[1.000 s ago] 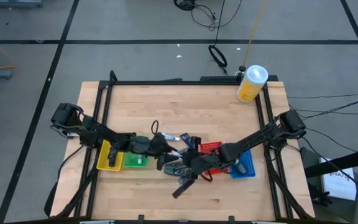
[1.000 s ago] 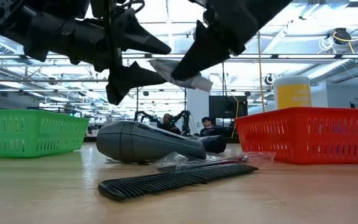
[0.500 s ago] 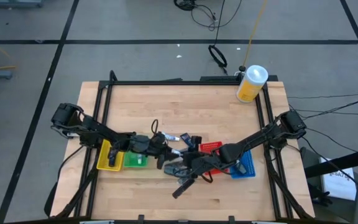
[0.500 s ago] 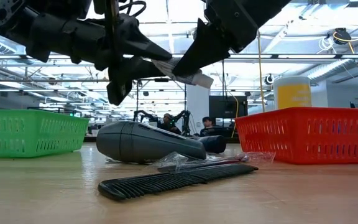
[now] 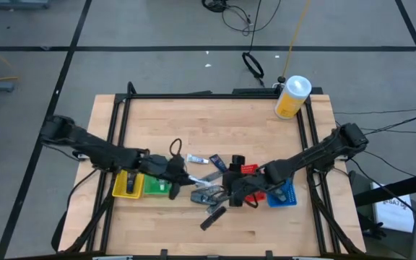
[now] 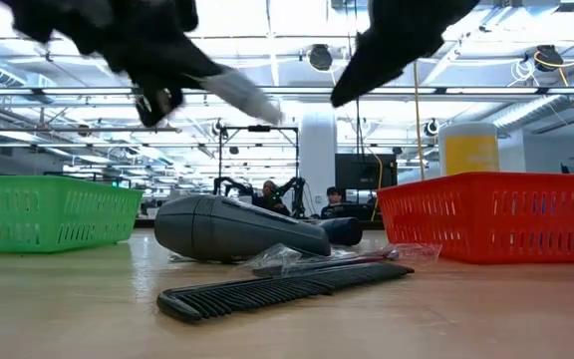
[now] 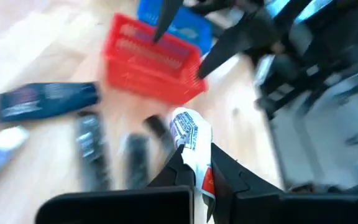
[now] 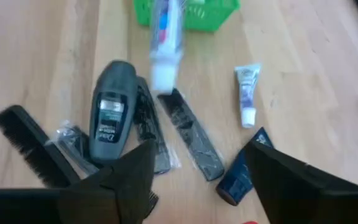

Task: Pick & Place Travel size toiletries
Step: Put the white toothpaste into the green bin

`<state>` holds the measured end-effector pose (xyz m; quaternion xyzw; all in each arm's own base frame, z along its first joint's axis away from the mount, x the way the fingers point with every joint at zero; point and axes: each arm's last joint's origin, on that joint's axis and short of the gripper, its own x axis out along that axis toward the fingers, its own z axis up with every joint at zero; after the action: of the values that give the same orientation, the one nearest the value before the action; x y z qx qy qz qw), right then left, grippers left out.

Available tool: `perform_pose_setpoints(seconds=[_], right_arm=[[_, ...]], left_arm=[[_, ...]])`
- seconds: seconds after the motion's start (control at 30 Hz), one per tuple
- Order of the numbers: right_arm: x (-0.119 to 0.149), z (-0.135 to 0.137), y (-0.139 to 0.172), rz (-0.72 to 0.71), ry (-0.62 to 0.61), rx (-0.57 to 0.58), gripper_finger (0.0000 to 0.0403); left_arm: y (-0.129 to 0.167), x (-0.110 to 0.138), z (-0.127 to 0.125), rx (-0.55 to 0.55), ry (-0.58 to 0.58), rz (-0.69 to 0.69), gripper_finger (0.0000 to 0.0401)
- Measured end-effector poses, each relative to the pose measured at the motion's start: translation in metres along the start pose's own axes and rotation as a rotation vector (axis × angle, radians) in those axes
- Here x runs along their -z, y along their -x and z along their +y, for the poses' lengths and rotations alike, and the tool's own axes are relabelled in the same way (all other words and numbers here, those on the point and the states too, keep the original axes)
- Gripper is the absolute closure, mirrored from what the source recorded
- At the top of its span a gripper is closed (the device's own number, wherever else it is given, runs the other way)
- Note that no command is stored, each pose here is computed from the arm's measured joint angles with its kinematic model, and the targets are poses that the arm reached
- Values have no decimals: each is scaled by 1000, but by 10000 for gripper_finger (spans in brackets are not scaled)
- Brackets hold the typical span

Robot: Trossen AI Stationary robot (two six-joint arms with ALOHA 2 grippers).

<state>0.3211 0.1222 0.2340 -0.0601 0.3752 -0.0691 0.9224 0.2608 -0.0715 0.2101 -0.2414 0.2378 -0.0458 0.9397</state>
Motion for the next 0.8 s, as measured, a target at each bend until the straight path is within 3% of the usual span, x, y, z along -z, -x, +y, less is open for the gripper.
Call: perform_pose_setpoints(seconds=[0.17, 0.37, 0.5, 0.63, 0.8], right_arm=[[16, 3, -3, -59, 19, 1, 137], [34, -1, -17, -150, 18, 10, 143], [38, -3, -20, -180, 5, -10, 148], [37, -4, -18, -195, 2, -13, 149], [34, -4, -15, -212, -5, -16, 149]], left_arm=[[50, -10, -25, -273, -28, 323, 393], [94, -9, -33, -576, 132, 621, 393], [97, 10, -22, -698, 182, 685, 392], [92, 28, -5, -820, 161, 615, 392], [86, 42, 5, -833, 152, 585, 389]])
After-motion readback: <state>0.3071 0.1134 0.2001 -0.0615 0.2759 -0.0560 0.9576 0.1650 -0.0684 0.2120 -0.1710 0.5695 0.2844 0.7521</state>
